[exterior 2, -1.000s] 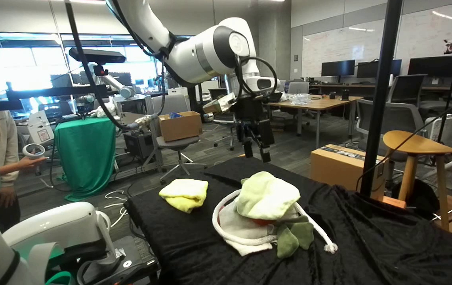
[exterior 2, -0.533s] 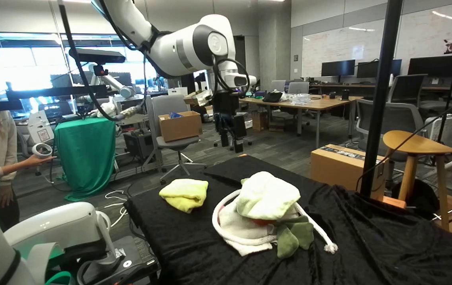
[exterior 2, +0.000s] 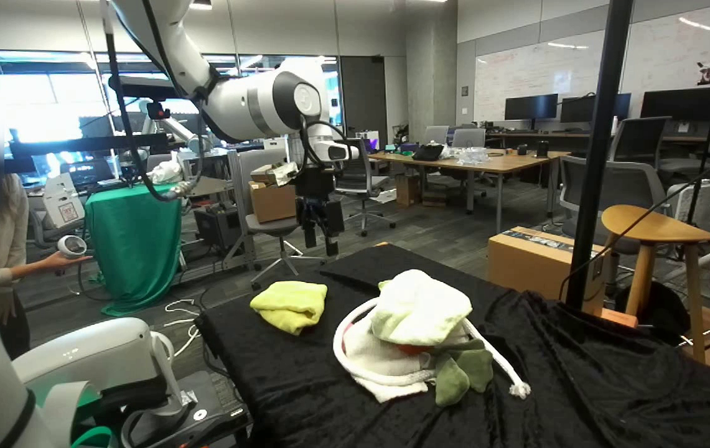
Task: Put all the objects together at the center of the table
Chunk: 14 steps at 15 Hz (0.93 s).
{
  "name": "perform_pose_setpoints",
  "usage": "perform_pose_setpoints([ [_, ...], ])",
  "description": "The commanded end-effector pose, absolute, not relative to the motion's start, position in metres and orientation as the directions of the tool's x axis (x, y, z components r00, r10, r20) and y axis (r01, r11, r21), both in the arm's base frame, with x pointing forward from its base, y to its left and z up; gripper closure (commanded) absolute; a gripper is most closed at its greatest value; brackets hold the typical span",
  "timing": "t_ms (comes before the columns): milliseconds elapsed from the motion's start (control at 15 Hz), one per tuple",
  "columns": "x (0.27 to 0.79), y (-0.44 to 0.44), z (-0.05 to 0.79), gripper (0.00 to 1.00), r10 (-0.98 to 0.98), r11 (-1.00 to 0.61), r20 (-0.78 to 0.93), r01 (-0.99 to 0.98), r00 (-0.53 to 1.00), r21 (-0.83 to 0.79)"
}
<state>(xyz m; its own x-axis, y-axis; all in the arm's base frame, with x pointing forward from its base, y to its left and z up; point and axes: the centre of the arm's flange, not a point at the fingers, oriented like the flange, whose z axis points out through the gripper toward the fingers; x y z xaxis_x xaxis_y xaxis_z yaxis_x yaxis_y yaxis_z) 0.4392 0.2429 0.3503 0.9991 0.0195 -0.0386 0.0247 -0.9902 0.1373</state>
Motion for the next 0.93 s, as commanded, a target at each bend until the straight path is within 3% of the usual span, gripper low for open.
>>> perform_pose_setpoints([
  [0,0.434,0.262,0.327,0.00,0.062,-0.990,-0.080,0.071,0.995,0.124],
  [867,0.453,0.256,0.269,0.00,-0.060,-0.997,-0.155,-0.052,0.986,0.050],
])
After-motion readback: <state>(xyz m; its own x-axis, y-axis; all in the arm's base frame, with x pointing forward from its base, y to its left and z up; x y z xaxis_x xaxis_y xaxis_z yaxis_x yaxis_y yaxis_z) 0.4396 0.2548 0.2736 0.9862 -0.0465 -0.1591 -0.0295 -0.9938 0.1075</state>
